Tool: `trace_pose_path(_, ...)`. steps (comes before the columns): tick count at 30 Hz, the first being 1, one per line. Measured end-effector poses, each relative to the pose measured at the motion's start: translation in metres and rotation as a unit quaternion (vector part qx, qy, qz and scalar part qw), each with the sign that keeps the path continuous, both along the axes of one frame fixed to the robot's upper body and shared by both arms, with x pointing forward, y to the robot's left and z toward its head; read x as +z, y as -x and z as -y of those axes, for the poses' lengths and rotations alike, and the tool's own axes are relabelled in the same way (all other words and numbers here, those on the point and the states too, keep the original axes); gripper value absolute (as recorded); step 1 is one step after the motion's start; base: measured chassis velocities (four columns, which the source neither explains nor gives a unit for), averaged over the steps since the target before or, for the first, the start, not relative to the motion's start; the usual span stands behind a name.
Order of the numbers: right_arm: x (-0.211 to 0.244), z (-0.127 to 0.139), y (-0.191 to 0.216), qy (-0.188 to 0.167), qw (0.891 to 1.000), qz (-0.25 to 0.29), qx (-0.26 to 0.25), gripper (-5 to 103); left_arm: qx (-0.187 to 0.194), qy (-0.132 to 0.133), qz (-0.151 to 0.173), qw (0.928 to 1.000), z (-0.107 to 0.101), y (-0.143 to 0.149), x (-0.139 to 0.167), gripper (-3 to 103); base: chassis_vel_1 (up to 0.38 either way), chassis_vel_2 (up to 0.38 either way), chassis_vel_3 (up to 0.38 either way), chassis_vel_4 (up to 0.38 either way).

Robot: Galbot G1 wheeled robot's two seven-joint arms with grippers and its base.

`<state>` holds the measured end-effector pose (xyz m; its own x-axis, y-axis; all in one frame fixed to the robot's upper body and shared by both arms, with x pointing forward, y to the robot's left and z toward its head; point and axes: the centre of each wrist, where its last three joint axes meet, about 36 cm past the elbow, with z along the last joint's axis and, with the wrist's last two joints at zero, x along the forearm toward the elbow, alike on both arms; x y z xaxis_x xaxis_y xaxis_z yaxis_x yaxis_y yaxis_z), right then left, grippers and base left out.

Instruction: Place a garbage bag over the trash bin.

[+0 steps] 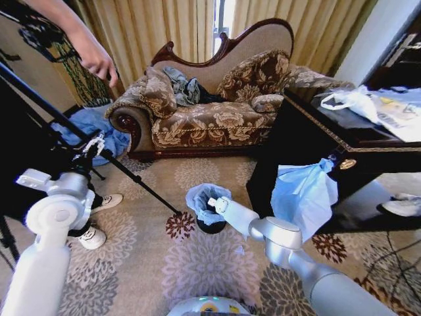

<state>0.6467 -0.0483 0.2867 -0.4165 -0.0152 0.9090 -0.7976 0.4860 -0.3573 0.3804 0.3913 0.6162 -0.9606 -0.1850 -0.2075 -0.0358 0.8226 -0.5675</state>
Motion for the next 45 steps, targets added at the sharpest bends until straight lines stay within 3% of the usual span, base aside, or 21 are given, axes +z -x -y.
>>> trace_pose_path(1,0.000,-0.001,0.000,-0.003,1.000,0.002,-0.002,24,-0.001,0.000,-0.001,1.0000,0.000,0.000,-0.001,96,0.000,0.000,0.000,0.000)
trace_pose_path(3,0.001,-0.003,0.001,-0.005,1.000,0.004,-0.004,24,-0.001,0.000,-0.002,1.0000,0.001,-0.001,-0.001,96,0.000,0.000,0.000,0.000)
trace_pose_path(6,0.005,-0.012,0.004,-0.013,1.000,0.007,-0.005,40,-0.004,0.003,-0.004,1.0000,0.003,-0.001,-0.004,96,0.000,0.000,0.000,0.000)
trace_pose_path(8,0.006,-0.015,0.005,-0.014,1.000,0.007,-0.003,40,-0.005,0.004,-0.004,1.0000,0.003,-0.001,-0.004,96,0.000,0.000,0.000,0.000)
trace_pose_path(16,0.017,-0.020,0.000,-0.019,1.000,0.014,-0.001,78,-0.011,0.007,-0.004,0.9999,0.009,0.001,-0.006,96,0.000,0.000,0.000,0.000)
trace_pose_path(18,0.018,-0.020,-0.001,-0.019,1.000,0.015,-0.001,78,-0.011,0.007,-0.004,0.9999,0.009,0.001,-0.006,96,0.000,0.000,0.000,0.000)
trace_pose_path(21,0.024,-0.024,-0.002,-0.020,1.000,0.015,0.000,94,-0.011,0.006,-0.004,0.9999,0.010,0.001,-0.005,96,0.000,0.000,0.000,0.000)
trace_pose_path(23,0.027,-0.028,-0.002,-0.022,1.000,0.014,0.003,97,-0.011,0.005,-0.003,0.9999,0.010,0.001,-0.005,96,0.000,0.000,0.000,0.000)
trace_pose_path(38,0.053,-0.026,0.009,-0.034,0.999,0.014,0.020,100,-0.018,0.002,-0.001,0.9998,0.014,0.001,-0.001,96,0.000,0.000,0.000,0.000)
trace_pose_path(45,0.073,-0.006,0.009,-0.036,0.999,0.027,0.025,100,-0.028,-0.002,0.001,0.9996,0.021,0.001,0.003,96,0.000,0.000,0.000,0.000)
